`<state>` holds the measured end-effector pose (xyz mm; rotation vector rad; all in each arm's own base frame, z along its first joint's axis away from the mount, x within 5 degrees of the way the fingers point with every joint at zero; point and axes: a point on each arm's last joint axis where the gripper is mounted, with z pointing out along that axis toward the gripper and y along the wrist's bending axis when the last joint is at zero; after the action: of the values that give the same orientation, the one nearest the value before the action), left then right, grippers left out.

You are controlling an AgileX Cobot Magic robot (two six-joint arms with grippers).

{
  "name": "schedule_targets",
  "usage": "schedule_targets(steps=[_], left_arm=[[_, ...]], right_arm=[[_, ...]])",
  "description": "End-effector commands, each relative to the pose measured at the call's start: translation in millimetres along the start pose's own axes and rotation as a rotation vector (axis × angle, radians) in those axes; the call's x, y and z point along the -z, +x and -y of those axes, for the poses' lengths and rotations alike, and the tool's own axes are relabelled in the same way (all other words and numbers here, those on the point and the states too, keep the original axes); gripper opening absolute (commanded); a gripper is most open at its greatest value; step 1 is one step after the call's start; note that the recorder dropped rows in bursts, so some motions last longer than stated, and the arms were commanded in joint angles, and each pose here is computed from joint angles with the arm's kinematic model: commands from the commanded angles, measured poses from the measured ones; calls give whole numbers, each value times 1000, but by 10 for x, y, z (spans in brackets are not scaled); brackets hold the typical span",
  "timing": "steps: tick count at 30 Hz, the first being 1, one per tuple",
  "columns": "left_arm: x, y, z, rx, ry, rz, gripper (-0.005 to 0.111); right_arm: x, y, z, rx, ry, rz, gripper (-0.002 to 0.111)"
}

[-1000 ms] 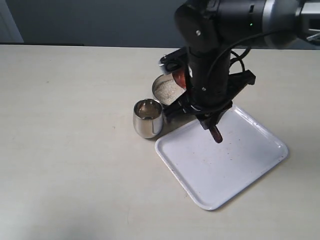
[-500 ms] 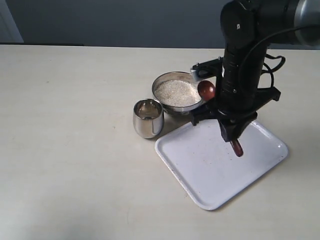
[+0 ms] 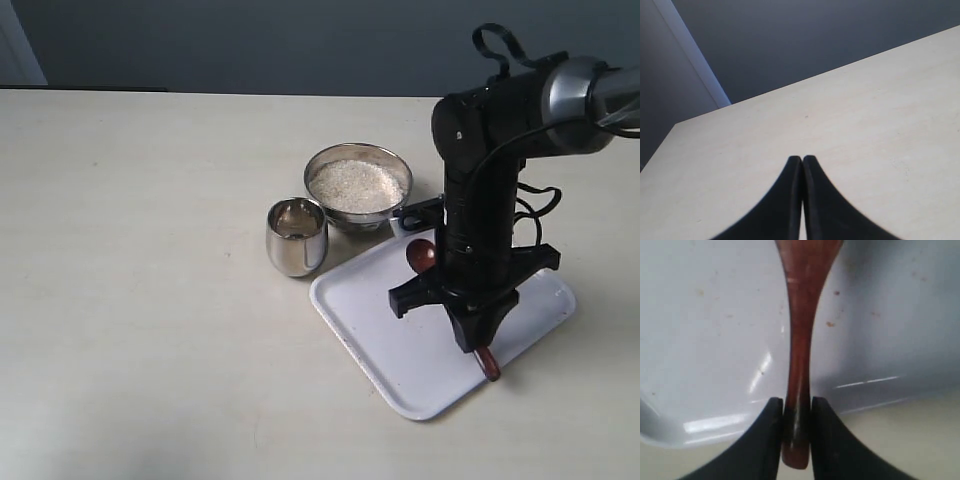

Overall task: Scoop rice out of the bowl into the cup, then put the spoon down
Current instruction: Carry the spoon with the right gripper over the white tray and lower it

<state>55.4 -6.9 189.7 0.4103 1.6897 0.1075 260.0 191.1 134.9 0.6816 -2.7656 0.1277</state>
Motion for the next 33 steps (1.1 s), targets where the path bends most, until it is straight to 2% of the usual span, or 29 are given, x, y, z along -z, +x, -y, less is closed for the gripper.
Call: schedule_targets(steps=[1, 21, 24, 28, 33], left_arm=[[5, -19, 2, 13, 6, 18, 0], [5, -19, 2, 13, 6, 18, 0], [5, -19, 2, 13, 6, 18, 0], [5, -19, 2, 13, 6, 18, 0], [5, -19, 2, 13, 6, 18, 0]], right_arm=[[-90, -56, 21, 14, -3, 2, -1], [-95, -107, 30, 48, 9, 54, -1], [-95, -111, 29, 48, 8, 58, 8], [-95, -112, 31, 49, 11, 59, 31], [-95, -113, 38, 53, 18, 59, 34]])
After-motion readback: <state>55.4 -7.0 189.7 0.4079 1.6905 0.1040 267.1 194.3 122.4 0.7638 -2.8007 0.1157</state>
